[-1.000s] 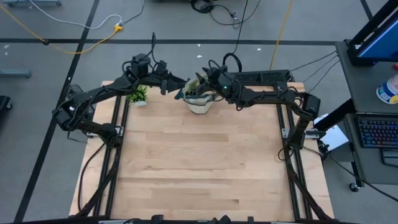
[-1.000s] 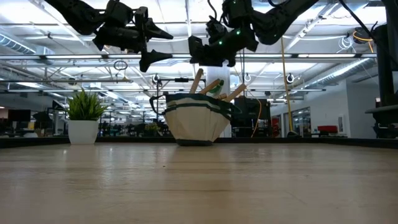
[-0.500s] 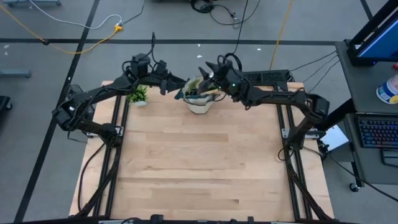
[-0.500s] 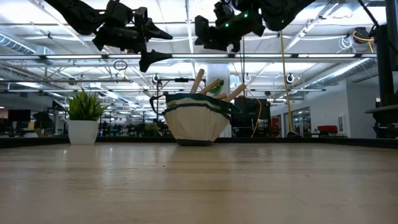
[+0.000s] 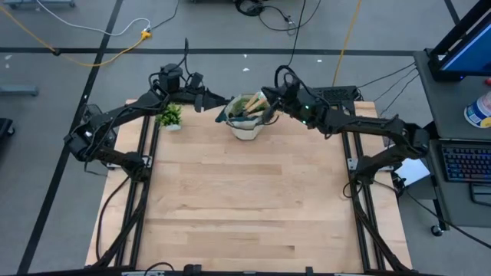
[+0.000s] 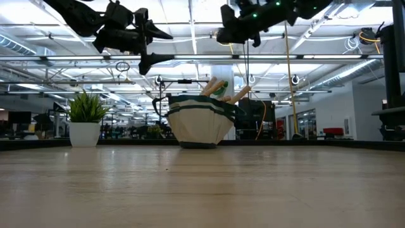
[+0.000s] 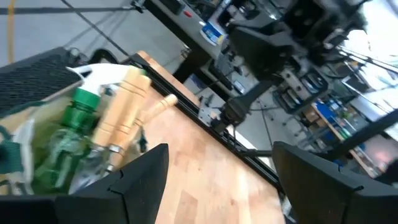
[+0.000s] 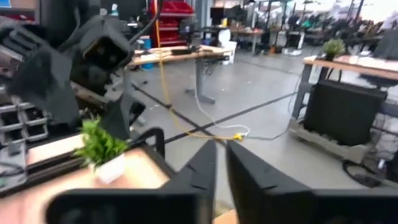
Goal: Pick & Place Garden tools in Gardening bag
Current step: Return to Home Position
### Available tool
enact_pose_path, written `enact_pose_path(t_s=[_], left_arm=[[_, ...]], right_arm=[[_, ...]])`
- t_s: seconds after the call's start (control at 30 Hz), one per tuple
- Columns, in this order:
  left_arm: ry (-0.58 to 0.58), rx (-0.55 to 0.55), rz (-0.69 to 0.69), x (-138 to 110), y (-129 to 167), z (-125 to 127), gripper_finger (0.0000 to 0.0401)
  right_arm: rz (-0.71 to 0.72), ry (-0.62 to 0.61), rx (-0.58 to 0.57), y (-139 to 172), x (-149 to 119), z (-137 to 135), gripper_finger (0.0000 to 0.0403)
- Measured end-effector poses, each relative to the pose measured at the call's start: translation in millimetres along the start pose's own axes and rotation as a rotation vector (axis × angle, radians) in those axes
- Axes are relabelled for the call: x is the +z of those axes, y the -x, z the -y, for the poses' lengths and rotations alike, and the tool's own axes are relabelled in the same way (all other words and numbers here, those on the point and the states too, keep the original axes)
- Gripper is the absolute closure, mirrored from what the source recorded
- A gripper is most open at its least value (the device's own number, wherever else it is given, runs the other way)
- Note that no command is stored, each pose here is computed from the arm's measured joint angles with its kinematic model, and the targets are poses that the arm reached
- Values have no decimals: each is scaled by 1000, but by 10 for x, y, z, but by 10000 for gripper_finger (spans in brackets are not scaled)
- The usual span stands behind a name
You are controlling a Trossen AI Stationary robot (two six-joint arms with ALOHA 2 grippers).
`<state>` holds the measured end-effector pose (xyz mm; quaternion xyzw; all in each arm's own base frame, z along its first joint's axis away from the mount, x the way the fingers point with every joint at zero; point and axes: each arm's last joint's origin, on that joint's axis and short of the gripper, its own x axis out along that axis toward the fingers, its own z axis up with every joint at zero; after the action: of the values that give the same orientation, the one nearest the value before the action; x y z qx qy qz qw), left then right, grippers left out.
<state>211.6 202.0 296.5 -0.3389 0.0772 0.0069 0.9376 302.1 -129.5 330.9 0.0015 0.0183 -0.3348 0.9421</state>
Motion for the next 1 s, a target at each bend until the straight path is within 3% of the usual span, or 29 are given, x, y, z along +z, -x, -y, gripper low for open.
enact_pose_path(t_s=[0.07, 0.27, 0.53, 0.83, 1.0], left_arm=[[-7, -28, -16, -4, 1, 9, 107], [-153, -91, -15, 20, 60, 159, 107], [-411, -108, 33, 45, 353, 569, 107], [-510, -4, 43, -144, 710, 1045, 107], [-564, -49, 97, -259, 810, 1294, 107]], right_arm=[[-6, -11, 24, 80, -47, 18, 395], [-23, -64, 137, 366, -203, 75, 401], [44, -77, 305, 796, -241, 164, 402], [101, -104, 339, 1138, -274, 261, 403], [100, -107, 337, 1248, -364, 296, 403]])
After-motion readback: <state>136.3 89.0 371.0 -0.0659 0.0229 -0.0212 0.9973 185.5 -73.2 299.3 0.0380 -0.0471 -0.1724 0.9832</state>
